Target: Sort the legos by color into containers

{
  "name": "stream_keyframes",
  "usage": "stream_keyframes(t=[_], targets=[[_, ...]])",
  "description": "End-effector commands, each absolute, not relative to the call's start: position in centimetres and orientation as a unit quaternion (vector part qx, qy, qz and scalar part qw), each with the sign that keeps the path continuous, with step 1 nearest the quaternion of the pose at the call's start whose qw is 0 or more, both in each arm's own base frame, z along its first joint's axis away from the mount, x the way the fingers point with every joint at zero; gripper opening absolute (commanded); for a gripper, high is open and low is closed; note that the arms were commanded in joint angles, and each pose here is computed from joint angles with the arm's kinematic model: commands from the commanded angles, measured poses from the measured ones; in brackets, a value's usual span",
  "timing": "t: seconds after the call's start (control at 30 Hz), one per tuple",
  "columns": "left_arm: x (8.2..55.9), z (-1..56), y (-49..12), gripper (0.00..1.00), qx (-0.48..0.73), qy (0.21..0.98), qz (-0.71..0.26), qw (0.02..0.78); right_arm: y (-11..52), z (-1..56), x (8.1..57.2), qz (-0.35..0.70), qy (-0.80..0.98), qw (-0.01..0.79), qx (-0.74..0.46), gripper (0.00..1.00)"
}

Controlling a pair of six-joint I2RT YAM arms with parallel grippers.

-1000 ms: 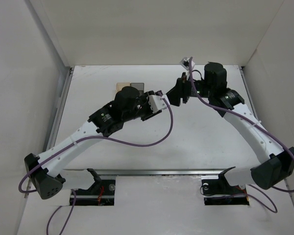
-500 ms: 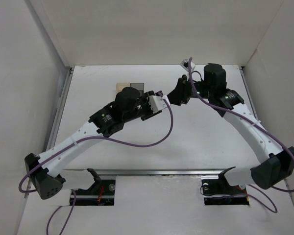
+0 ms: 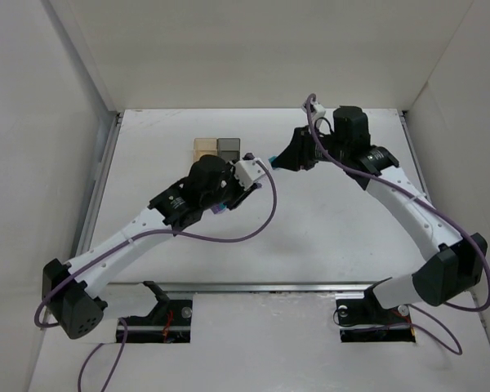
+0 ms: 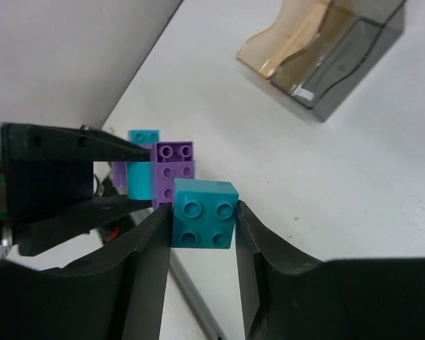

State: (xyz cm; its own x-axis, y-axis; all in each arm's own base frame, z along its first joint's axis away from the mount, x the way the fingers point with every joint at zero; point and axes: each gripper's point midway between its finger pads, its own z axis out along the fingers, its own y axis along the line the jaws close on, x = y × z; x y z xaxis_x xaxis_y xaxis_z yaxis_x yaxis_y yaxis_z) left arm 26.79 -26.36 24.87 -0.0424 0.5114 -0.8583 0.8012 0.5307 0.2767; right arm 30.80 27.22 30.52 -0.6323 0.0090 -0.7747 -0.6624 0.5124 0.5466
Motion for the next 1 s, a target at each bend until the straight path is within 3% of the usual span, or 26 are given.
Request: stream_keyframes(t=[0.0,0.33,0.67,0.77,0.87,0.93,0.97], targets=[[26.9,22.1,-23.4,0.0,0.413,0.767,-0.126,0.475,26.7,32.2,34.3,0.432,0.779,0.421,-0.168,0.0],[27.1,20.5,-19.2,0.0,0.311,0.82,-0.101,0.47,32.2,29.3,40.8,0.416,0.809,0.405,-0.094,0.0],[27.0,20.5,-13.1,0.0,0.181,0.836,-0.031,0.518,40.0,21.4,47.9,0.402,0.841,0.362,-0.01,0.0],[27.3,20.7,-12.3,0.0,0.172,0.833,-0.016,0.525,40.4,20.1,48.8,0.387,0.848,0.363,0.005,0.13],[27.2,20.7,-12.2,0.0,0.175,0.83,-0.015,0.529,40.4,18.5,49.0,0.378,0.856,0.353,0.013,0.42],[27.2,20.7,-12.4,0.0,0.177,0.83,-0.02,0.528,40.8,18.4,49.0,0.387,0.853,0.35,0.007,0.58],[27.1,20.7,-12.6,0.0,0.18,0.83,-0.024,0.527,41.1,18.7,48.8,0.396,0.848,0.351,-0.004,0.62]])
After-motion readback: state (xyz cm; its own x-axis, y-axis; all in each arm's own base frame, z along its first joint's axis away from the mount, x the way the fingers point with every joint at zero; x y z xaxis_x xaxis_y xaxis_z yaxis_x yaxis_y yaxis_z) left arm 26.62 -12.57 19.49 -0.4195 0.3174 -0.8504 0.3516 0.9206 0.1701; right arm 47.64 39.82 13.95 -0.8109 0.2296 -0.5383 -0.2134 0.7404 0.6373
